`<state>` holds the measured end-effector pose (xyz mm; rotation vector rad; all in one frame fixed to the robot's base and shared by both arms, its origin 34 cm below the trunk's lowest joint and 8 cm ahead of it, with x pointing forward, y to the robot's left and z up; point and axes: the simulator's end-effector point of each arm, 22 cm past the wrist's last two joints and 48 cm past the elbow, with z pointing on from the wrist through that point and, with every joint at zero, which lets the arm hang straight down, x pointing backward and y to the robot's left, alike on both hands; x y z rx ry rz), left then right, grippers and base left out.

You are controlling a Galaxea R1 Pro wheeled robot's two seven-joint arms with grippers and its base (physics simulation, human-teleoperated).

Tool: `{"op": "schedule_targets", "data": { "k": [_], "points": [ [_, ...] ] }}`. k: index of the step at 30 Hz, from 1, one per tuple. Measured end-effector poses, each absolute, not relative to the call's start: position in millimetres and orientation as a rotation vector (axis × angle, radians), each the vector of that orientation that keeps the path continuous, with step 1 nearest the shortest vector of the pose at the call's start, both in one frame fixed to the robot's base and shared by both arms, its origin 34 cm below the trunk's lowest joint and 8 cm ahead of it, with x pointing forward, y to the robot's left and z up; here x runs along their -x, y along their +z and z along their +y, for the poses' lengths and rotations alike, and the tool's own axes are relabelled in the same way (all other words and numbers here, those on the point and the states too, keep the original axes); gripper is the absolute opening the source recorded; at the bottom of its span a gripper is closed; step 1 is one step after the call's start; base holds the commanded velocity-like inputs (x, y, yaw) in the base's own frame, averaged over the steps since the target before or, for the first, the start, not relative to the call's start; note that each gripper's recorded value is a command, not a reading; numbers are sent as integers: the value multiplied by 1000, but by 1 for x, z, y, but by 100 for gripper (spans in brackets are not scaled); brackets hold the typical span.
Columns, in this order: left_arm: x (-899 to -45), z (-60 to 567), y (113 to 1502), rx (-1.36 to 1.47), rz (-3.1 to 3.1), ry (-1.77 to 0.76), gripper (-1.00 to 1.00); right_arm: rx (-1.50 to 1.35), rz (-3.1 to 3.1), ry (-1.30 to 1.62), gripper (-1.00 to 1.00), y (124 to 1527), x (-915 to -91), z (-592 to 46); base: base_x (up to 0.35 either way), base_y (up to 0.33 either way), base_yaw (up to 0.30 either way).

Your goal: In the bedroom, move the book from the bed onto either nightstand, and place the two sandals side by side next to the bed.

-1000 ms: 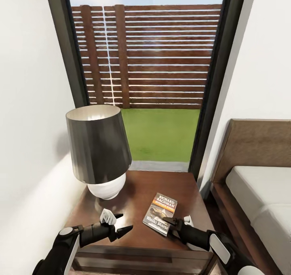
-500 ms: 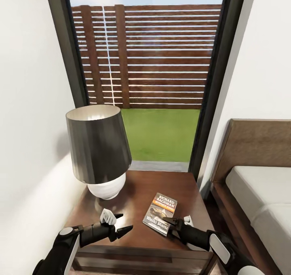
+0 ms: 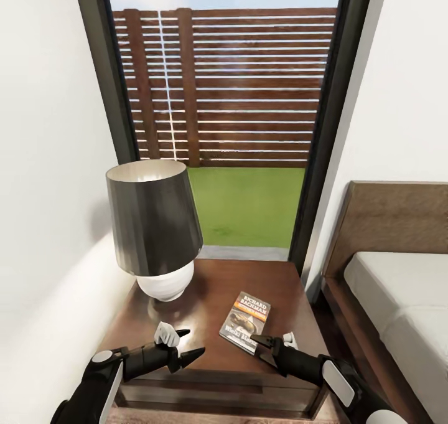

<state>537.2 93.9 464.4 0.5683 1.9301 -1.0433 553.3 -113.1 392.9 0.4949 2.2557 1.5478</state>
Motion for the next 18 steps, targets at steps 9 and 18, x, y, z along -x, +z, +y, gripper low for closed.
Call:
{"op": "schedule_targets", "data": {
  "k": [9,18],
  "points": [
    [-537,92,464,-564,1931,-1047,100,-495,2255,1548,100,393,-553,-113,0,0,0],
    [-538,87,481,-576,1897,-1041,100,-456,2245,1533,100,406,-555,-113,0,0,0]
  ]
}}
